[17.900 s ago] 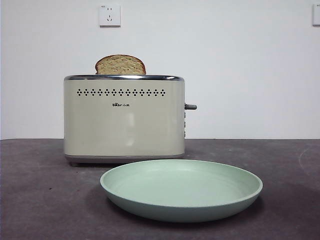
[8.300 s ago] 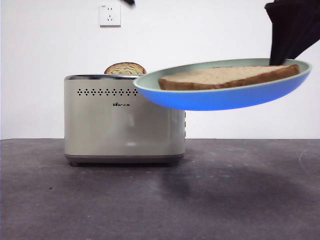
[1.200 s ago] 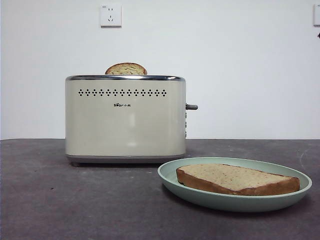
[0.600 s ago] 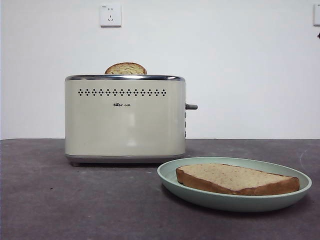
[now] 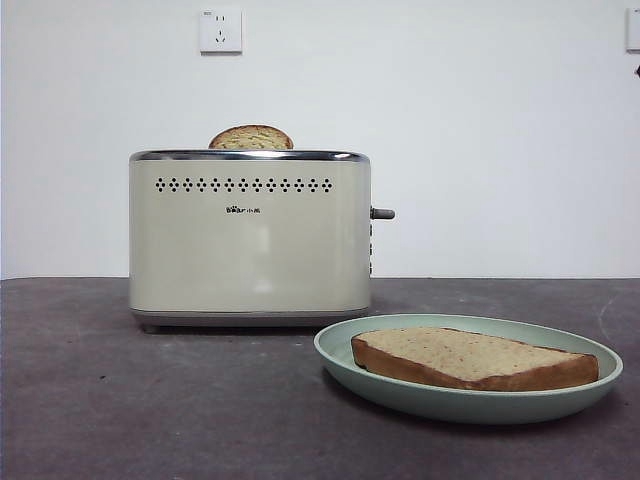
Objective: Take the bread from the toaster,put the bread on the plate,put the plate on the table
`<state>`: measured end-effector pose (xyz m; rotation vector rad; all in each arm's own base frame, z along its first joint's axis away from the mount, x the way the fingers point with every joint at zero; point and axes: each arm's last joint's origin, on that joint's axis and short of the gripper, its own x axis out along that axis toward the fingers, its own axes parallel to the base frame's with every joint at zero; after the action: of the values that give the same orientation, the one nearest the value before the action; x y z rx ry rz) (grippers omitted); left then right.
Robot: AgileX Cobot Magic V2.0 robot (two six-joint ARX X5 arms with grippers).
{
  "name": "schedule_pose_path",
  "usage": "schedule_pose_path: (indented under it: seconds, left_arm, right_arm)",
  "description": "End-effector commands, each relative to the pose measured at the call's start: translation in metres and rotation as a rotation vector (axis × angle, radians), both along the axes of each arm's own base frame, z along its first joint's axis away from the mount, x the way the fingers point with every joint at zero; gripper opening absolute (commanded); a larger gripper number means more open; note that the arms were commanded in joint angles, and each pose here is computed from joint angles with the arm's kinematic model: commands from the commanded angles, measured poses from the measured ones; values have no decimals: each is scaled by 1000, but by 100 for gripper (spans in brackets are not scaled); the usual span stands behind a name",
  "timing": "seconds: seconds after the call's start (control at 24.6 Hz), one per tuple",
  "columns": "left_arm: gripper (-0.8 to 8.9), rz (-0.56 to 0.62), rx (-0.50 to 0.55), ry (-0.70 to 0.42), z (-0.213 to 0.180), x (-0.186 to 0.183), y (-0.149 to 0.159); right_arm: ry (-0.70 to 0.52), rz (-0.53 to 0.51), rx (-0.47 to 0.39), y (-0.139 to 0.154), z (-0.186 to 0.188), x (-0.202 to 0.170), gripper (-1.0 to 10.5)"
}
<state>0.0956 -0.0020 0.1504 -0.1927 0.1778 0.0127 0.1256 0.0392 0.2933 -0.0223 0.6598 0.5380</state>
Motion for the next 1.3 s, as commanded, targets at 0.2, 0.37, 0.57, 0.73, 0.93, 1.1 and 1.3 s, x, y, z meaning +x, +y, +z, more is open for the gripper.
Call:
schedule_pose_path:
  seconds: [0.2,0.37,0.57,0.73,0.93,1.1,1.3]
  left_arm:
    - [-3,2,15,6,-4,1,0]
    - [-3,2,15,6,-4,1,0]
    - [-3,2,15,6,-4,1,0]
    - [-3,2,15,6,-4,1,0]
    - [-3,2,15,6,-4,1,0]
    - [-3,2,15,6,-4,1,0]
    - [-3,2,15,6,-4,1,0]
  right_arm:
    - [-28,5,-40,0,0,0,2]
    - [-61,-64,-143,-4,0,2,2]
    - [-115,-107,-222,-7,1,0,1]
    - [-350,-186,-191,-16,-2,-5,2]
    - [-614,-369,1,-26,-45,-9,2]
    - [-618,-412,8,-30,-89,-12,2]
    - [-512,-468,-4,-36,-136,-14,2]
